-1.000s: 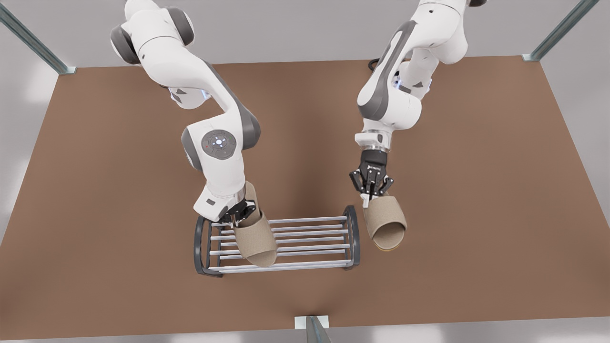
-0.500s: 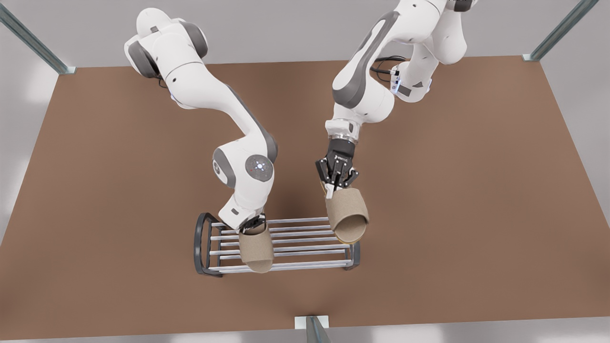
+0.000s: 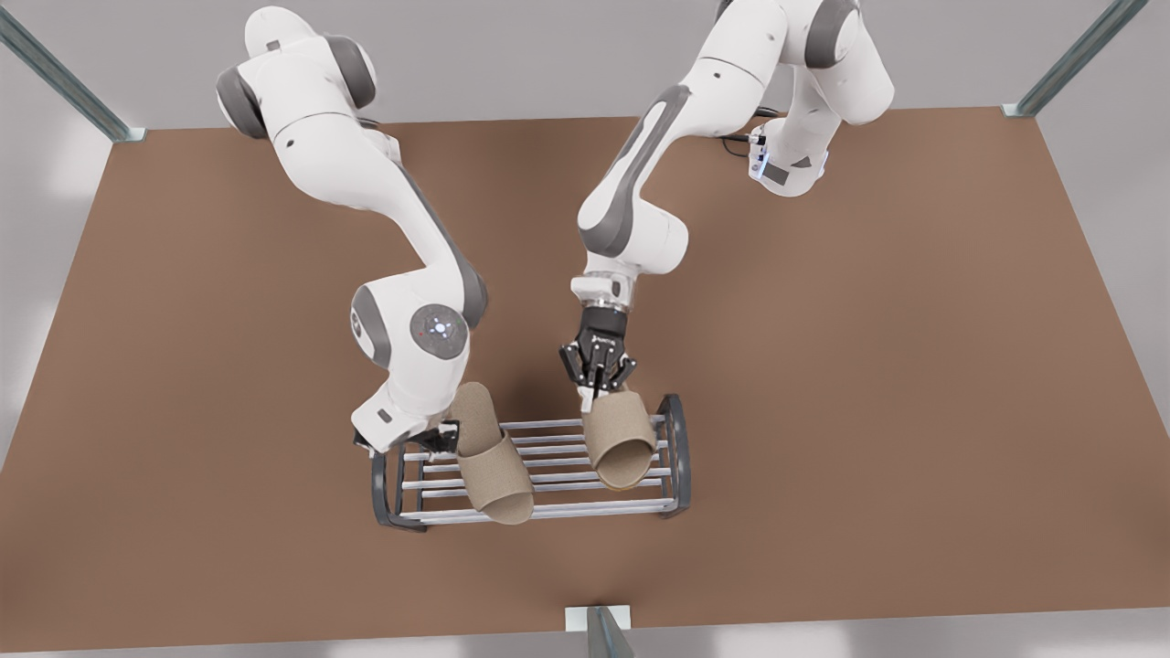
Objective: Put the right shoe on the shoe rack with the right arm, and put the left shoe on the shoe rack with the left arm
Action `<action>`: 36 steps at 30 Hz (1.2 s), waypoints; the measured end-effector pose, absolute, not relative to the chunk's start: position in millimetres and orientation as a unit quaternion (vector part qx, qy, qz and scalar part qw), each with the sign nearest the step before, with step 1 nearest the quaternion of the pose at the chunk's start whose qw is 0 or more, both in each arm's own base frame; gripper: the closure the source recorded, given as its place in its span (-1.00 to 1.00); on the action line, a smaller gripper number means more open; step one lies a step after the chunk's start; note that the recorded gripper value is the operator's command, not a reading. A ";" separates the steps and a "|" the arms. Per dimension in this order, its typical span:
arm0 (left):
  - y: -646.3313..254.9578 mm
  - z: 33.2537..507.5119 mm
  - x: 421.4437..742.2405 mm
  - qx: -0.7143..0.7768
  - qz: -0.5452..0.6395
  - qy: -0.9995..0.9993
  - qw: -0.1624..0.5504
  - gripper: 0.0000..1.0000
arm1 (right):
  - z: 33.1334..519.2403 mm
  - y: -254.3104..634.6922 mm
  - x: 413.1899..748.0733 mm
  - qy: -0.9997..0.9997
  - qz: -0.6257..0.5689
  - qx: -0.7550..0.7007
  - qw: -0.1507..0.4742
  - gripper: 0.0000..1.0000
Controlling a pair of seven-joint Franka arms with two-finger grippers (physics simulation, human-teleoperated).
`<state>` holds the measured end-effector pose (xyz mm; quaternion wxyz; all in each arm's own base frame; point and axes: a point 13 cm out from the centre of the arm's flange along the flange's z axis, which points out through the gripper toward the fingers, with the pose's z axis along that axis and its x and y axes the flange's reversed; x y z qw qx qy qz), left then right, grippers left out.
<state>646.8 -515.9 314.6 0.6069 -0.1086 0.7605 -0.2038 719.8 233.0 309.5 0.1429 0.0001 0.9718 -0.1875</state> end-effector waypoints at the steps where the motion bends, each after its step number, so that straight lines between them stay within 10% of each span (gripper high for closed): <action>1: -515.7 307.4 651.9 -0.111 -0.200 0.760 0.608 0.57 | 335.0 231.1 718.2 0.973 -0.175 0.004 0.150 -1.00; 5: -528.1 284.3 660.3 -0.112 -0.196 0.759 0.611 0.57 | 459.5 190.4 675.9 0.987 -0.075 0.064 0.126 -1.00; 10: -536.1 269.8 680.5 -0.119 -0.197 0.750 0.620 0.57 | 429.3 35.6 618.2 0.989 -0.018 0.144 -0.010 -1.00; 25: -539.8 245.6 678.0 -0.114 -0.189 0.755 0.617 0.57 | 429.1 -13.4 588.0 0.990 -0.003 0.112 -0.083 -1.00; 26: -536.7 246.0 679.0 -0.115 -0.187 0.755 0.617 0.50 | 428.6 -13.3 587.5 0.990 -0.003 0.109 -0.085 -1.00; 27: -534.6 246.7 679.6 -0.116 -0.186 0.756 0.617 -0.61 | 428.3 -13.3 587.0 0.991 -0.003 0.106 -0.086 -1.00; 28: -532.7 248.6 680.9 -0.116 -0.185 0.755 0.618 -0.96 | 428.2 -13.2 586.7 0.991 -0.003 0.103 -0.087 -1.00; 36: -511.2 246.4 695.7 -0.111 -0.167 0.749 0.631 -1.00 | 425.2 -16.4 586.8 0.992 -0.013 0.082 -0.090 -1.00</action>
